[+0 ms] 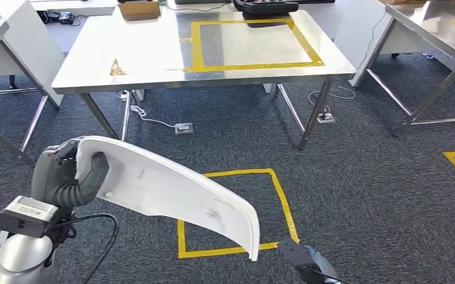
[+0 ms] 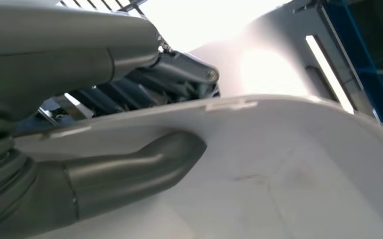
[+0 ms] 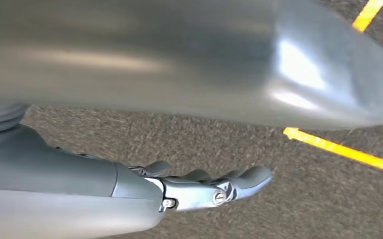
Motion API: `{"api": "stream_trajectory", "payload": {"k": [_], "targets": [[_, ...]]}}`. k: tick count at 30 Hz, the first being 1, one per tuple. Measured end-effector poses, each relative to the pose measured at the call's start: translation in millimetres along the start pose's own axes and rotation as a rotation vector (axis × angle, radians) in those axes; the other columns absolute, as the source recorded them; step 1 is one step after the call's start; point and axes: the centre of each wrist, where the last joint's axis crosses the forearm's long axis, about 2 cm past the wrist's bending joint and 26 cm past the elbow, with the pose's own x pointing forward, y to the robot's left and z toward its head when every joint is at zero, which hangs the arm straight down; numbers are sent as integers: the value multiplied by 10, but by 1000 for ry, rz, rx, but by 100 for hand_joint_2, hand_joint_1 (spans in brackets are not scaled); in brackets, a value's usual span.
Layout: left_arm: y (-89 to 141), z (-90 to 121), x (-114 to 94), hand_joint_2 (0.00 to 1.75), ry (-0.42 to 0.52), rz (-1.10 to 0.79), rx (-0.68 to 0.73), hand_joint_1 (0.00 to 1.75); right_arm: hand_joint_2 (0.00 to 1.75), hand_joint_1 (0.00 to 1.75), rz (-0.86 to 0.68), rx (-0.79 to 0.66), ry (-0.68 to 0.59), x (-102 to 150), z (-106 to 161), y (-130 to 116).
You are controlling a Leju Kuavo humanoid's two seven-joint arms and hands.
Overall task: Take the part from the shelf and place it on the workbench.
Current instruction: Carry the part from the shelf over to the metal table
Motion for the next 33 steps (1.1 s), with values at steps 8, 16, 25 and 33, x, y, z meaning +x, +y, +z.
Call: {"api": "stream_trajectory", "payload": {"k": [8,16,25,33], "targets": [[4,65,2,175,-3,3,14,175,0,0,7,10,-5,6,3,14],[30,149,86,175,-8,-17,46,175,0,0,16,12,-16,33,-5,19],[103,297,127,175,7,-40,71,175,0,0,24,30,-32,91,-14,52],[139,321,178,175,2,-53,86,175,0,0,21,31,-42,122,-26,52]]}}
